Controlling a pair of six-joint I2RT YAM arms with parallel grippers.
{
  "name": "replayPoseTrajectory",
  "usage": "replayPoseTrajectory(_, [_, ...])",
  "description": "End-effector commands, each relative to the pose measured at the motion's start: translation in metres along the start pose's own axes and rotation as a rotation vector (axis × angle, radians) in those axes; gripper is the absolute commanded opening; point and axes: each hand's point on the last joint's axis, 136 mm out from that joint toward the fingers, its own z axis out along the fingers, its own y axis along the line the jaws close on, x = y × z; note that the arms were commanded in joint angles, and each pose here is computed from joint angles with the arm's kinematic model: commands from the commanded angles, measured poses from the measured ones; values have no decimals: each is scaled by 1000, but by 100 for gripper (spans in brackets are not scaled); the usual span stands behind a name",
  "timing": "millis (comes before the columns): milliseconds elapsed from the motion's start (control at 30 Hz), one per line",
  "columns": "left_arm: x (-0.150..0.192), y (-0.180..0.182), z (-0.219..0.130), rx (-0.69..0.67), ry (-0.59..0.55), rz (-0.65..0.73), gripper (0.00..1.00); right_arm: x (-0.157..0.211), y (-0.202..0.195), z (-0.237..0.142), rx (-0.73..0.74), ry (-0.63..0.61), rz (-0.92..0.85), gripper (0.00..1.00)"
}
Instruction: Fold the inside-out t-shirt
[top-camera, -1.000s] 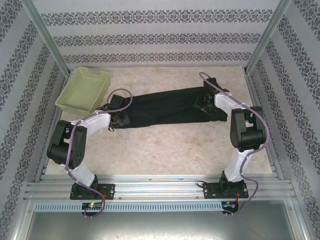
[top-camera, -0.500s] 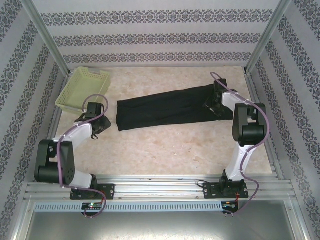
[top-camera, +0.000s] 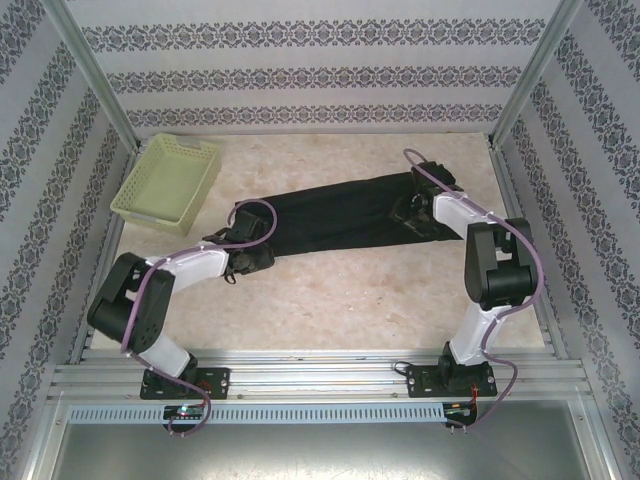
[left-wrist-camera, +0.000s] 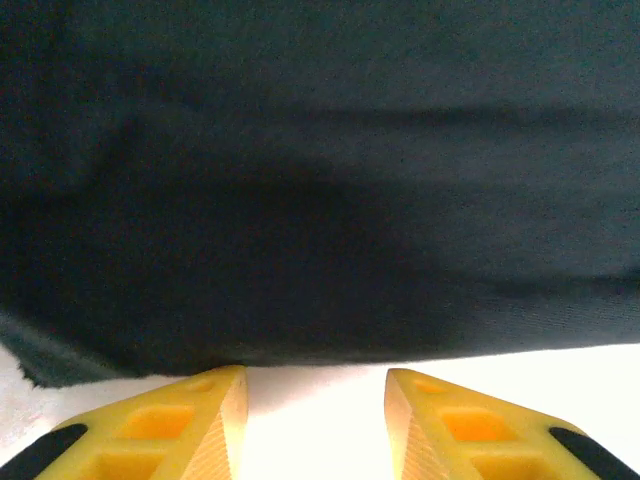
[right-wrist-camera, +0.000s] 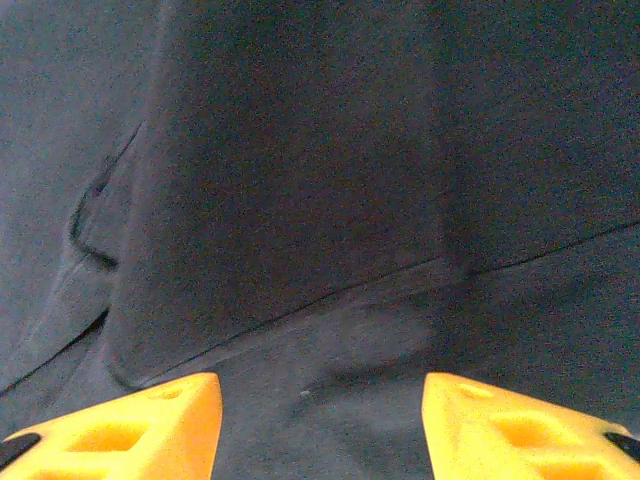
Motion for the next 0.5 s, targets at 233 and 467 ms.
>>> replayPoseTrajectory(233, [-16, 91, -12, -134, -92, -216, 33, -12, -60, 27, 146, 30, 134, 55])
replayPoseTrajectory(467, [-32, 114, -49, -150, -192, -264, 31, -22, -51, 19, 83, 6, 124, 54])
